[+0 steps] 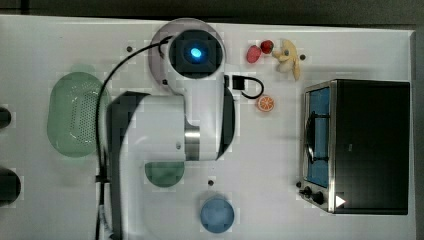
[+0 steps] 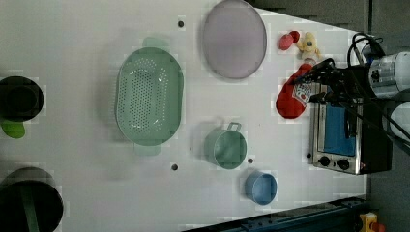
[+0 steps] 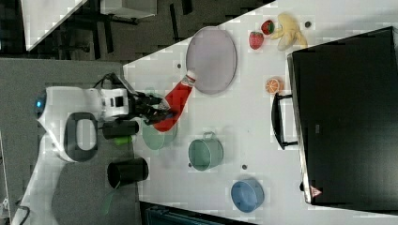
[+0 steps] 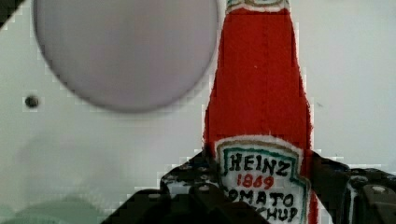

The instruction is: Pick Ketchup from oven and place it on table.

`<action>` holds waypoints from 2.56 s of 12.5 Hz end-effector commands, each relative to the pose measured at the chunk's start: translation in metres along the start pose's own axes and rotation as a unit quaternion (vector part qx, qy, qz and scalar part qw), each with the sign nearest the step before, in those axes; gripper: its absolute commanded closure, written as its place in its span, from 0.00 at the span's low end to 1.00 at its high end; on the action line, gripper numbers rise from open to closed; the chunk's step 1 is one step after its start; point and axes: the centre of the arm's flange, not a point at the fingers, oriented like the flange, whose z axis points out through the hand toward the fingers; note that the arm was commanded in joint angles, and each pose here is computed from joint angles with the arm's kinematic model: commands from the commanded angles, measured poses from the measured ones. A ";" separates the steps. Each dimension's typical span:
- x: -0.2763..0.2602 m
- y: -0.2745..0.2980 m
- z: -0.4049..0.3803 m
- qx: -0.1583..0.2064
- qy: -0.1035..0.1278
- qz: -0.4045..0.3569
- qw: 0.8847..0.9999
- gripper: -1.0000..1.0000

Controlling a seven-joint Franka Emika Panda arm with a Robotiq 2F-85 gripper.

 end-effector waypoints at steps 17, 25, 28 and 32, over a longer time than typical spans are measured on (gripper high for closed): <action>0.040 0.077 0.076 0.033 0.060 0.127 0.990 0.00; 0.017 0.082 -0.188 0.016 0.056 0.117 0.991 0.00; 0.006 0.090 -0.209 -0.013 0.030 0.120 0.992 0.00; 0.007 0.089 -0.204 -0.020 0.025 0.119 0.992 0.00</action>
